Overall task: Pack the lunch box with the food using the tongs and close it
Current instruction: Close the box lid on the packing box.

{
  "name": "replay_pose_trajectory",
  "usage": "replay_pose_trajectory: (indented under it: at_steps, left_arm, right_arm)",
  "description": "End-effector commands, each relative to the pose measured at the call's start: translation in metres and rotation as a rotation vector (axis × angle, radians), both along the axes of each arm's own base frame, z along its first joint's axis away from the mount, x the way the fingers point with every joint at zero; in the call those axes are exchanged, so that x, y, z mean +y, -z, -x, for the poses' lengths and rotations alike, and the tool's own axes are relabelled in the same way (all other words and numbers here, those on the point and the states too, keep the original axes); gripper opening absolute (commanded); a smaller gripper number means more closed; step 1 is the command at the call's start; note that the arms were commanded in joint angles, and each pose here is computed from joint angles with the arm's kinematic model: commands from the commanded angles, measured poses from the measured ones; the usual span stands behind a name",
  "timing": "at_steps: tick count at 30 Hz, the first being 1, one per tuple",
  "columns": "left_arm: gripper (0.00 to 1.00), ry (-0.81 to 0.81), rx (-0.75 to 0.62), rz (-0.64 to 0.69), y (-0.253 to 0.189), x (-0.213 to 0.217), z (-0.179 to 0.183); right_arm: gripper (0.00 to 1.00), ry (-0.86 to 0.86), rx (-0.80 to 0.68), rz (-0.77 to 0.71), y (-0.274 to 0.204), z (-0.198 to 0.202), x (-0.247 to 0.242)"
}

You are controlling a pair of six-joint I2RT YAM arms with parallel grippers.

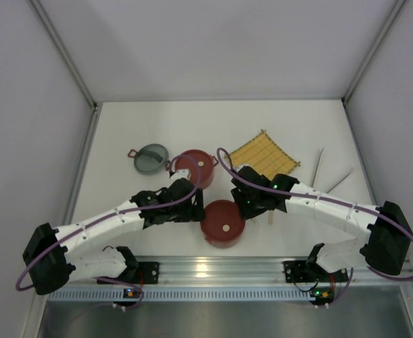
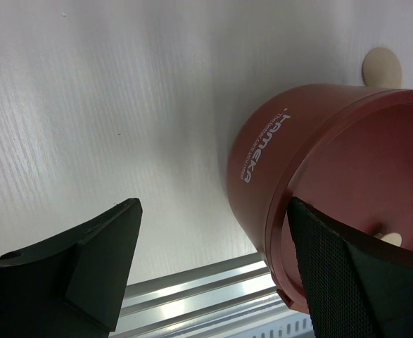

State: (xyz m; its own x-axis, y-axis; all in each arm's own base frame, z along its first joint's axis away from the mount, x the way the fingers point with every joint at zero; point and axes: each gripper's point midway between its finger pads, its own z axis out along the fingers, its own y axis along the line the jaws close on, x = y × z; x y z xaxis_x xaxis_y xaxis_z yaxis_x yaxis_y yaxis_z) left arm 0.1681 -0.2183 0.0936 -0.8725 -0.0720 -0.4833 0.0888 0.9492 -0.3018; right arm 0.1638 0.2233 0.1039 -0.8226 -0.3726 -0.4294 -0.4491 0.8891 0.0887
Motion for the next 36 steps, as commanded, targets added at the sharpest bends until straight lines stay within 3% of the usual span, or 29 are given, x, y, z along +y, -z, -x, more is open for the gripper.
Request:
replay_pose_trajectory:
  at_steps: [1,12,19,36]
  left_arm:
    - [0.89,0.004,-0.003,-0.063,0.005,0.008,0.000]
    - [0.89,0.005,0.016,-0.072,0.012,0.007,0.001]
    - [0.89,0.003,0.025,-0.079,0.017,0.006,0.001]
    - [0.86,0.006,0.135,-0.162,0.056,0.038,0.033]
  right_arm:
    - [0.36,-0.020,0.026,-0.015,0.003,0.012,-0.001]
    - [0.36,-0.082,0.079,-0.044,0.002,0.031,0.005]
    - [0.36,-0.100,0.122,-0.010,0.027,0.040,0.006]
    - [0.35,-0.068,0.153,0.044,0.066,0.041,0.004]
